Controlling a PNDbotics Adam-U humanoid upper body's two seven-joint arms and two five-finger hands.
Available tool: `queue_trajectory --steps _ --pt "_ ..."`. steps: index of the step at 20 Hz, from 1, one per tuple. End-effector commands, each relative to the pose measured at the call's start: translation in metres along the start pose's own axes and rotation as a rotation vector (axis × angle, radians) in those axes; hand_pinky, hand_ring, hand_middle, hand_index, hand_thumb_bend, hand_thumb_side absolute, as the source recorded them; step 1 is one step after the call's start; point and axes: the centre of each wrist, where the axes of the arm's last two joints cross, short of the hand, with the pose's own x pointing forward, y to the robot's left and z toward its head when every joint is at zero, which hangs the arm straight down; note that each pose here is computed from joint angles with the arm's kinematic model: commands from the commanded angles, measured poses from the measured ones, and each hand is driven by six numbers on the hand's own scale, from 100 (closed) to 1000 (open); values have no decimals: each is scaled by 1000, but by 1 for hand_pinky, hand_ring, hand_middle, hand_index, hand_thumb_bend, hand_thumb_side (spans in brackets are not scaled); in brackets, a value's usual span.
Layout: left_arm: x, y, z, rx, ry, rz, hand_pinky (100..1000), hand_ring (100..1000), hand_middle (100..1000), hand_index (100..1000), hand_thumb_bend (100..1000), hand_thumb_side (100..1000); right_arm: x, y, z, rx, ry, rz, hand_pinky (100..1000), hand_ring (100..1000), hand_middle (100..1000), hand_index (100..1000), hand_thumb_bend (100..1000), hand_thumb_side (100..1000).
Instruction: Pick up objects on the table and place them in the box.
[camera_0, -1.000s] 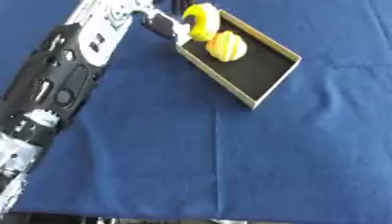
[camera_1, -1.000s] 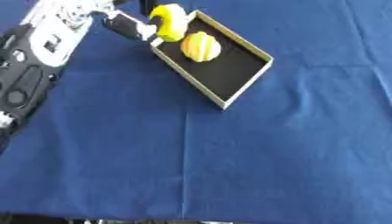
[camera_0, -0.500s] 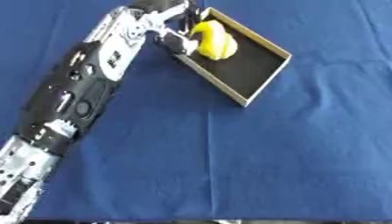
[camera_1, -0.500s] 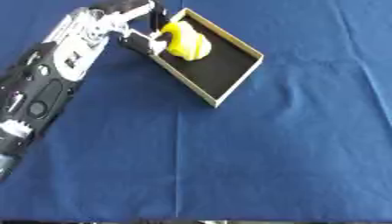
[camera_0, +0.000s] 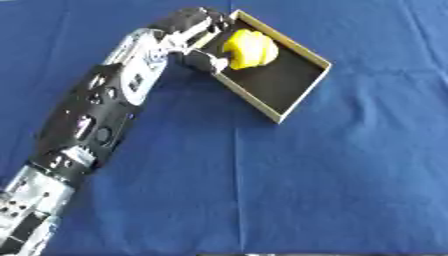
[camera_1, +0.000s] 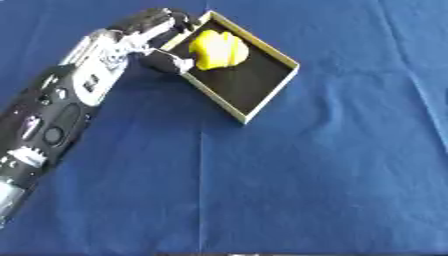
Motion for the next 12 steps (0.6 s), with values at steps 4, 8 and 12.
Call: queue_trajectory --steps 4,8,12 --pt "3 32 6 157 -13 -16 927 865 834 990 190 689 5 -2 -3 7 -16 2 839 829 732 807 100 838" --pt "5 45 13 234 -32 26 920 853 819 971 267 521 5 -3 -2 8 -16 6 840 830 732 807 100 837" --pt "11 73 29 347 -76 66 909 832 794 933 145 486 5 -4 -2 9 -13 13 839 830 732 807 100 836"
